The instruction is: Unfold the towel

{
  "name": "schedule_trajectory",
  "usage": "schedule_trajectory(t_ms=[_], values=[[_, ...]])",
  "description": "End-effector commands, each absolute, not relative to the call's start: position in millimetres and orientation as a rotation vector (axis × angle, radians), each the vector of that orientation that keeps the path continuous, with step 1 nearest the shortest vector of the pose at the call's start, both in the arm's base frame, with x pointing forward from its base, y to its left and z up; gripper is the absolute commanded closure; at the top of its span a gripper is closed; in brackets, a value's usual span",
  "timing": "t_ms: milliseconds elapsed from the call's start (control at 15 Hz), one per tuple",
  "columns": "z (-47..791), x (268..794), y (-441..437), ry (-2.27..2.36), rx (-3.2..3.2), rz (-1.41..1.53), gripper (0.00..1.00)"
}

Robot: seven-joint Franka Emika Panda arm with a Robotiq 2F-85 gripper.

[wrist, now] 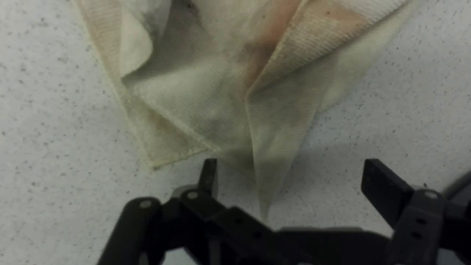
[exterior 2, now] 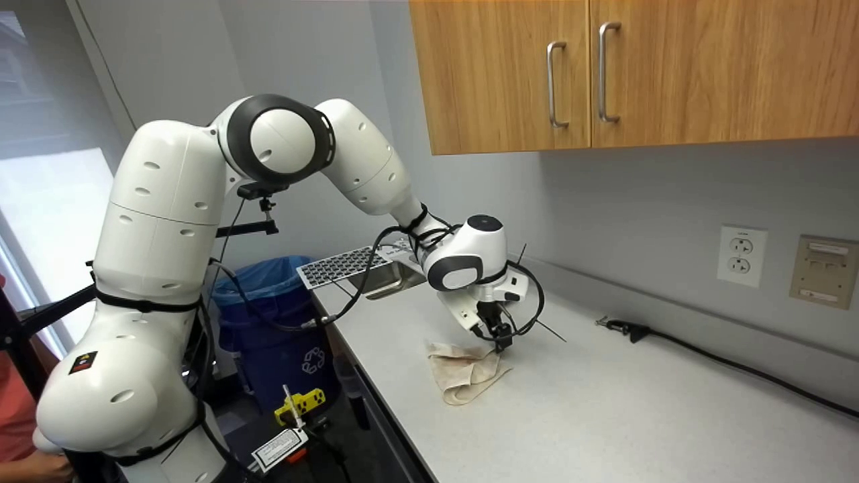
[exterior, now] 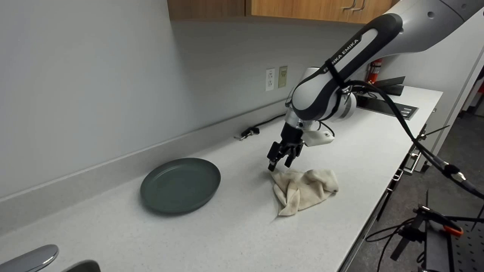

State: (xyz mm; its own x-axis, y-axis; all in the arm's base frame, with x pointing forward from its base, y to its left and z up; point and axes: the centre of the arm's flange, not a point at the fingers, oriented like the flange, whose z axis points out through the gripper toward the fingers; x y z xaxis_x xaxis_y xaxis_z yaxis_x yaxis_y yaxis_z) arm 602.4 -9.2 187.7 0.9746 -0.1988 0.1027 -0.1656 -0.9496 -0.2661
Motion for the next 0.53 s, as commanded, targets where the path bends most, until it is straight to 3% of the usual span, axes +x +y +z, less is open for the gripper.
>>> schedule_trajectory(t_ms=[0,467], values=[[178.1,624.5,-8.0,0.208,-2.874,-0.166,0.00],[175.4,645.6,2.9,0.136,-2.890,-0.174,0.00]])
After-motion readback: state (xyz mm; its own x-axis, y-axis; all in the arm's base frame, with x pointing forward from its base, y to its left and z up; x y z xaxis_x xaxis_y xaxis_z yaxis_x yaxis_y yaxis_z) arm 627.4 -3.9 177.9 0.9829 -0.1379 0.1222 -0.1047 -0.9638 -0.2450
